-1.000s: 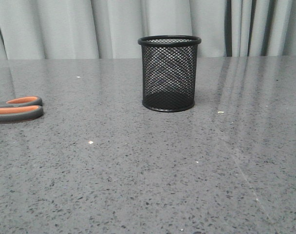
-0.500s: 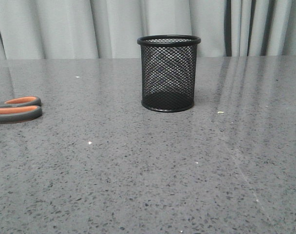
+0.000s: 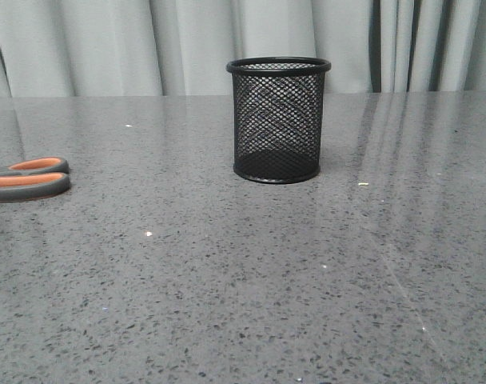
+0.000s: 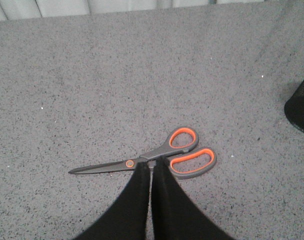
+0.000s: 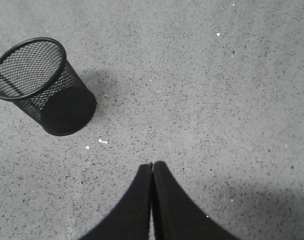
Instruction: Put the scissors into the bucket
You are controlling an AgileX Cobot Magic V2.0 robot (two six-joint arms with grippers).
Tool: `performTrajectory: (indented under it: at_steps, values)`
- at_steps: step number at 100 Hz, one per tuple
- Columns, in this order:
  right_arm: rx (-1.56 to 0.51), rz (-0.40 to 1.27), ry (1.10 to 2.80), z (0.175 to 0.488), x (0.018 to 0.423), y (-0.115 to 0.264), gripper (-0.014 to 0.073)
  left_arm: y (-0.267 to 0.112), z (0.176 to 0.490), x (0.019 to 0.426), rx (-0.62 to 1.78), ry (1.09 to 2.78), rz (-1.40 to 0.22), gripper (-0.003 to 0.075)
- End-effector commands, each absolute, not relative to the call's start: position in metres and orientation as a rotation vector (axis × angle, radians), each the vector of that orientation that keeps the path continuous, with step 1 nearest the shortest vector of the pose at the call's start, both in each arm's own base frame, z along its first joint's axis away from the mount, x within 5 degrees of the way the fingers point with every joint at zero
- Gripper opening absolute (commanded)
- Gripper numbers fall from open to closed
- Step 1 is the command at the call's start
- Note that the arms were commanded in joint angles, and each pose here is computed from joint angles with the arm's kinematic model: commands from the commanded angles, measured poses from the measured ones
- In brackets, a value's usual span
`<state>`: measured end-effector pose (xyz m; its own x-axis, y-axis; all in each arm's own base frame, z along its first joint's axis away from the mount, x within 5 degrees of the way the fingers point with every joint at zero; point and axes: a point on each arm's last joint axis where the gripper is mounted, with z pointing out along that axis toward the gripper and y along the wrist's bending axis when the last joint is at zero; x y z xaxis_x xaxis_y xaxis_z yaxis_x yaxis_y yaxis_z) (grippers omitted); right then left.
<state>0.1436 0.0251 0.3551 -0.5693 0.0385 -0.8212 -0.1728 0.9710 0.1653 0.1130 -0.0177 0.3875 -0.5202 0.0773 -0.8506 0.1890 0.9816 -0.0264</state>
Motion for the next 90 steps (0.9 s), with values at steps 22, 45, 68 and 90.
performTrajectory:
  at_steps: [22,45,68,90]
  values:
    - [-0.18,0.28,2.051,0.377,0.148,0.028,-0.0043,-0.027,0.397,0.129,0.316,2.075,-0.197,0.0075]
    - [-0.22,0.292,2.051,0.377,0.147,0.03,-0.0011,-0.029,0.397,0.13,0.332,2.072,-0.211,0.0402]
    - [-0.222,0.295,2.056,0.376,0.147,0.031,0.0412,-0.029,0.396,0.129,0.355,2.079,-0.206,0.0409]
    - [-0.222,0.295,2.056,0.376,0.147,0.031,0.0475,-0.032,0.39,0.135,0.453,2.119,-0.212,0.0409]
